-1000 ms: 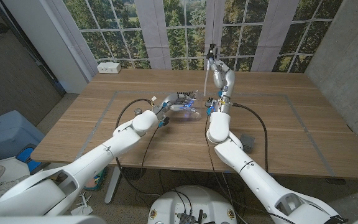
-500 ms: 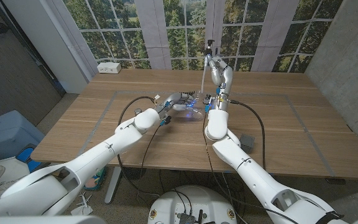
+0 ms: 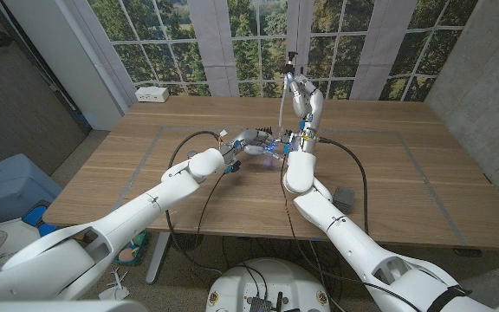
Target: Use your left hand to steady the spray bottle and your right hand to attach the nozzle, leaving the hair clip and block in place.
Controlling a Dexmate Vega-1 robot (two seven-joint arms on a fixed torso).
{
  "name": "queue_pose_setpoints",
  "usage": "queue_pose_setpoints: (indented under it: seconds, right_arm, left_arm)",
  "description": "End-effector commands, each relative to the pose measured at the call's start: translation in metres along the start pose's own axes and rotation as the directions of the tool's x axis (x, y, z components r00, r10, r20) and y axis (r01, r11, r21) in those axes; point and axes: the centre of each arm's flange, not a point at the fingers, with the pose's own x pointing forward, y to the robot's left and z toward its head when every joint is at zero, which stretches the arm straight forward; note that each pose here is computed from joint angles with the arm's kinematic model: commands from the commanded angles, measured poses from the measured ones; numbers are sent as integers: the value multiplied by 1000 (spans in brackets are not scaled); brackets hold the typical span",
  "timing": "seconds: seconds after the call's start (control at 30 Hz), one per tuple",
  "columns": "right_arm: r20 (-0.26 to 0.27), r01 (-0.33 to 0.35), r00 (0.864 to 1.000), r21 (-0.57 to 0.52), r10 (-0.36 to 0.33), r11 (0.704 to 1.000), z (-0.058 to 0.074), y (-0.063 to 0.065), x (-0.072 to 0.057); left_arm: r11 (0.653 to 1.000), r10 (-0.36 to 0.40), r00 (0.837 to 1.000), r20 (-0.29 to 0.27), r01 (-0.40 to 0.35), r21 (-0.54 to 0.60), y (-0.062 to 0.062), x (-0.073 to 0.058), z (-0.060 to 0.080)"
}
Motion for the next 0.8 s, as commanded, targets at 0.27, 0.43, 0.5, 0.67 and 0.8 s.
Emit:
queue_pose_setpoints:
  seconds: [0.27,0.43,0.5,0.67,0.8]
  right_arm:
    - [48,25,999,-33,-23,999,-5,3,1]
    - [49,32,998,-50,-29,998,-8,2,0]
    - [49,37,998,-56,-34,998,-10,2,0]
    - [52,46,998,-66,-42,997,-12,0,-1]
    - [61,52,997,-75,-47,996,-14,-1,-1]
  left_arm:
    - [996,-24,999,47,27,-83,3,-8,2]
    - [996,-14,999,51,18,-84,5,-11,2]
    - [997,-12,999,53,16,-81,6,-11,3]
    - [994,-12,997,72,19,-104,10,-11,5]
    - [992,-19,996,83,28,-121,13,-10,6]
